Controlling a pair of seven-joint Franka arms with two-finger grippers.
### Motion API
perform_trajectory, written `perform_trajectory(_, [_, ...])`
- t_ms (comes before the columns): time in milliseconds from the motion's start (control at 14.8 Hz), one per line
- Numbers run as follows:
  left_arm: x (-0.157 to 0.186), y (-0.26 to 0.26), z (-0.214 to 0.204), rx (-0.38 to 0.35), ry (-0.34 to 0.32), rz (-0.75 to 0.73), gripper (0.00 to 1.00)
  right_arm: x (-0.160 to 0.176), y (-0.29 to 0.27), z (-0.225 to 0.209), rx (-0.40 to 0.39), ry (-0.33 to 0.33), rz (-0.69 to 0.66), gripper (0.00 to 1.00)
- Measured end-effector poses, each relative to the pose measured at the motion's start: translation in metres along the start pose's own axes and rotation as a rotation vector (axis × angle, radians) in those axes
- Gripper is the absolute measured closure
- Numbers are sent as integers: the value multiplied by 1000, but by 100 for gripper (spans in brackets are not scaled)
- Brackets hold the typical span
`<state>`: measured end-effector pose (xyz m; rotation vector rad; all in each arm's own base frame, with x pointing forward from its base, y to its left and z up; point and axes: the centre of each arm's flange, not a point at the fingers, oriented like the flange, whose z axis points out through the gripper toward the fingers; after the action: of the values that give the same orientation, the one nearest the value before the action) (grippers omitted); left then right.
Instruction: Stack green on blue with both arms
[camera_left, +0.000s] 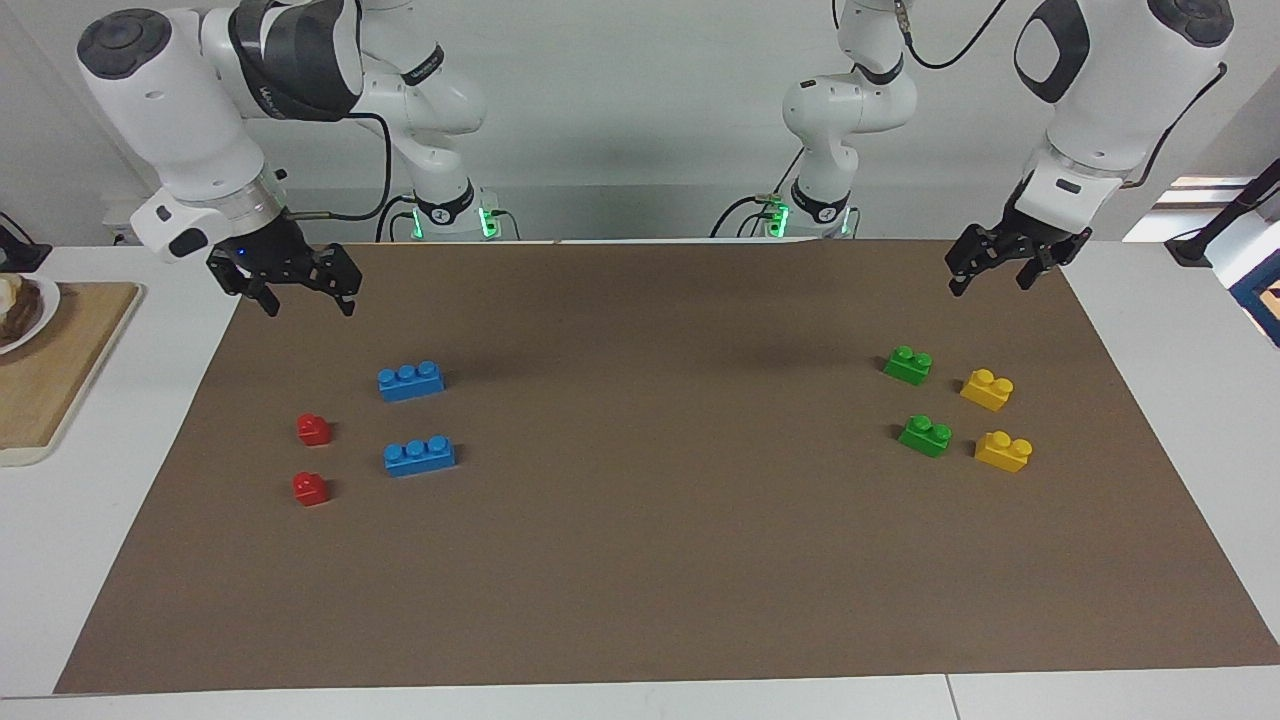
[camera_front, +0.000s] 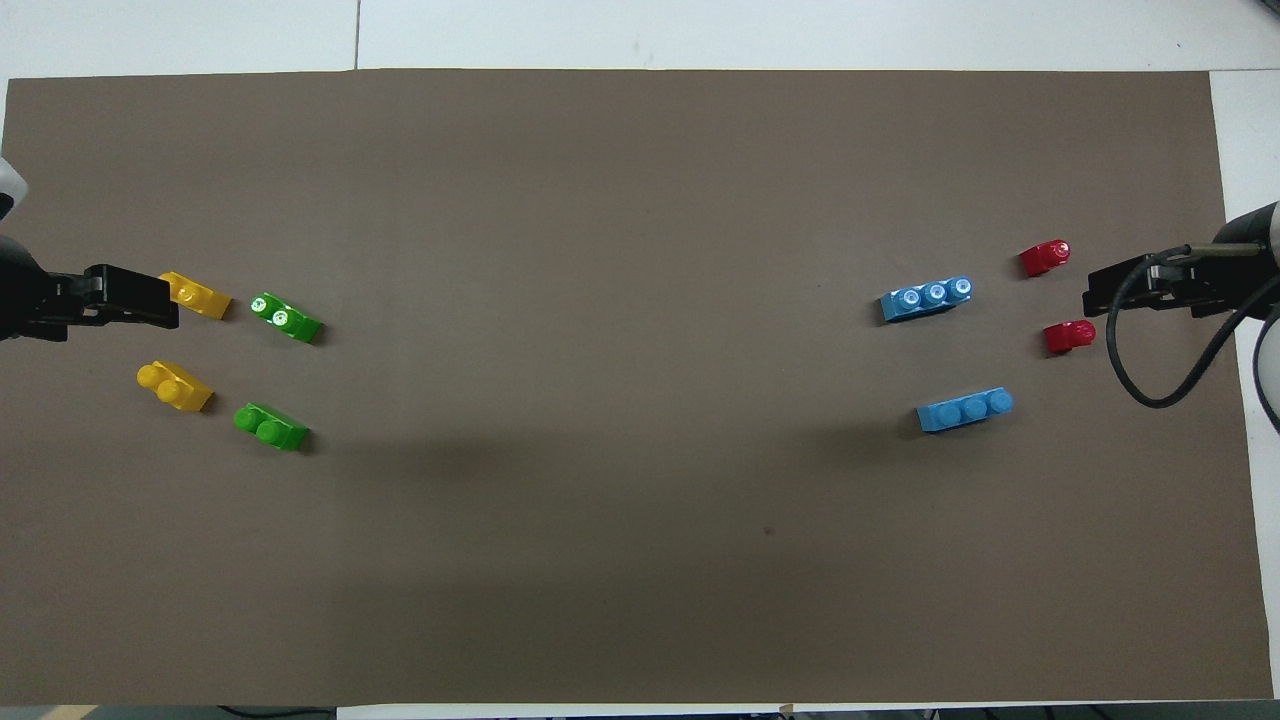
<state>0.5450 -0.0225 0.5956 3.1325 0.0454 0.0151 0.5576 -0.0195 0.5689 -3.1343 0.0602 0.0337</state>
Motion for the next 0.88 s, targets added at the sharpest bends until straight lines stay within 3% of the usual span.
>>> perform_trajectory(339, [0,0,0,0,1,0,0,1,0,-1,0,11,1,0])
perform_trajectory(474, [0,0,0,0,1,0,0,9,3,-7,0,85,3,0])
perform_trajectory(677, [0,0,0,0,1,0,0,12,5,-9,-2,111,-31,0])
perform_trajectory(880, [-1,9,0,0,1,16,0,13,7,-9,12,119,133,0])
